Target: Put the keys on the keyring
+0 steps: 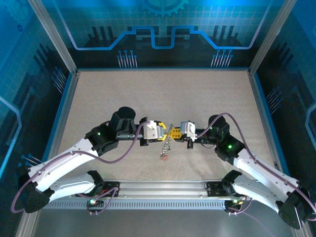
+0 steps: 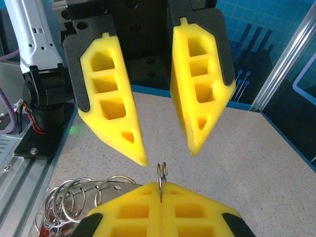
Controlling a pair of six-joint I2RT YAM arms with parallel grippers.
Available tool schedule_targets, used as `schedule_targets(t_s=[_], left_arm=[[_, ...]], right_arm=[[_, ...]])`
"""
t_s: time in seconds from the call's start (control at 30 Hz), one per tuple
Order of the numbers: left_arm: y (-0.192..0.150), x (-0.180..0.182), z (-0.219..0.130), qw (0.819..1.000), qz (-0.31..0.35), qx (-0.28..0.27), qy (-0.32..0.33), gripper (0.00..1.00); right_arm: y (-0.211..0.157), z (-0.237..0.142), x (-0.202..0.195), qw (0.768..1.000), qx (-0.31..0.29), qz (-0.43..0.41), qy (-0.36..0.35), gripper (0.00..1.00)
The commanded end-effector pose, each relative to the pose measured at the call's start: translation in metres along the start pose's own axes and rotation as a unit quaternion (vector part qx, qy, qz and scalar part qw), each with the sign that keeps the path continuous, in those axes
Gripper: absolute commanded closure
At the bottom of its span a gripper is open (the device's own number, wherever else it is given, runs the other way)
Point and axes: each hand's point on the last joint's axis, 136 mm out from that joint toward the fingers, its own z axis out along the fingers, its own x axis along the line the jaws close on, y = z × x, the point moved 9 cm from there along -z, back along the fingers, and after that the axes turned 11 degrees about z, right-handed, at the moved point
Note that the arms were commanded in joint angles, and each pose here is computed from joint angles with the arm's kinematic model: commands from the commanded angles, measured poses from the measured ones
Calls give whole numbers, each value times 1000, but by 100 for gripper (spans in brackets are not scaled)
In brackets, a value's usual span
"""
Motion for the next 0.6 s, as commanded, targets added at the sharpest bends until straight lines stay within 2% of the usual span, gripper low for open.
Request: schedule_targets(t_s=[0.0, 0.2, 0.47, 0.57], left_arm=[[2, 2, 3, 1000, -3, -13, -9, 70], [0, 0, 5, 1000, -9, -5, -20, 76], [3, 1, 2, 1000, -1, -2, -24, 96], [4, 2, -1, 999, 7, 14, -28, 100]], right_arm=[[21, -1, 1, 999, -28, -30, -2, 100], [23, 0, 1, 999, -29, -32, -2, 100], [18, 1, 0, 999, -12, -33, -9, 100], [20, 0, -2, 999, 13, -39, -21, 89]])
